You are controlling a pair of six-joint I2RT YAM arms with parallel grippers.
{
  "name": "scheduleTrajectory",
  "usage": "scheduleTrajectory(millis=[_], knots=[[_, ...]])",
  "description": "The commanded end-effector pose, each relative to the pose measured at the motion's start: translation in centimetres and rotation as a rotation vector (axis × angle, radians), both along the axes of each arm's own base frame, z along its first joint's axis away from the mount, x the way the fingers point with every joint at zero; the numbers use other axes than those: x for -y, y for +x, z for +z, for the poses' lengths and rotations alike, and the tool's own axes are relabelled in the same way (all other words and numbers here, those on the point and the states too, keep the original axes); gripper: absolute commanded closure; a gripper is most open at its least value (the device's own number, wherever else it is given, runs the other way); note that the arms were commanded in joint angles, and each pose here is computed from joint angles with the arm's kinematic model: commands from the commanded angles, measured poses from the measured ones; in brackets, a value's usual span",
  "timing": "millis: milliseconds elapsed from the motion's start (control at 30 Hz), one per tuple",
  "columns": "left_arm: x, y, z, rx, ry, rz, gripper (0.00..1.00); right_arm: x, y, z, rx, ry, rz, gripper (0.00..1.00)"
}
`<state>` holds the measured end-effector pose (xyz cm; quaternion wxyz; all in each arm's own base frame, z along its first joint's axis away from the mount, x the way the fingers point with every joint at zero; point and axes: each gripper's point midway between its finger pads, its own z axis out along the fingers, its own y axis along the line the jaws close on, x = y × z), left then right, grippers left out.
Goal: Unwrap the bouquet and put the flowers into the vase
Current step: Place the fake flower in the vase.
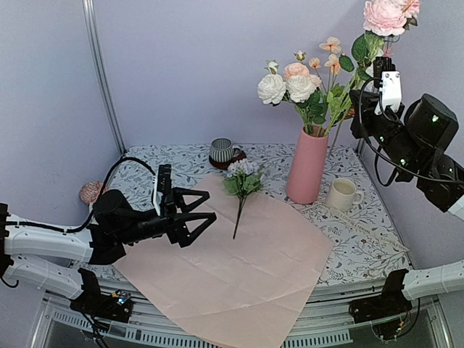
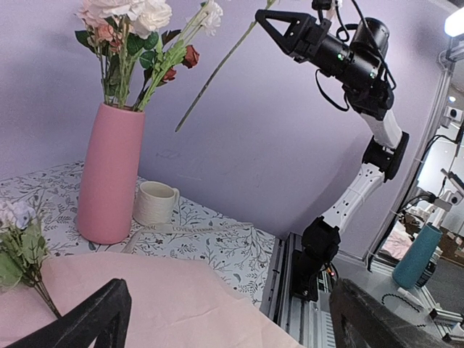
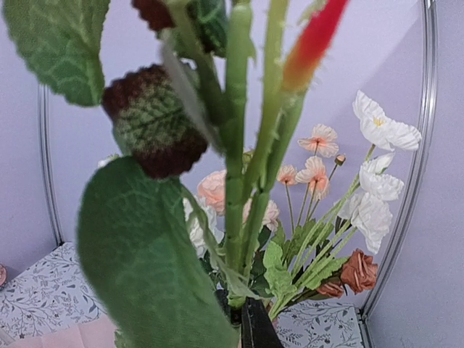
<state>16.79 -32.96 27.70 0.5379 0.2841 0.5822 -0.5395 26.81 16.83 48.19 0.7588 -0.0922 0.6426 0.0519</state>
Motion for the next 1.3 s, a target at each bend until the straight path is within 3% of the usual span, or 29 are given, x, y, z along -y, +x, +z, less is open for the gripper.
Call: scheduleTrajectory(millis=[0,700,1000,1267], knots=[[-0.2,-0.3,-0.1,0.013,0.0,-0.002,0.03,0.2,0.5,3.0,0.038,0.088,0.056,0.98],[-0.5,-0.3,-0.3,0.022,0.01,0.012,0.02,0.2,7.4,4.9,0.077,0.093,-0.002,0.98],[-0.4,-0.2,-0.5,0.025,0.018,0.016,0.03,1.3,11.1,1.6,0.042,0.103,-0.031,0.98],[-0.4,-0.1,-0.7,0.021,0.027,0.022,0.02,1.8,14.6,-5.2,-0.091,0.107,-0.044,0.98]])
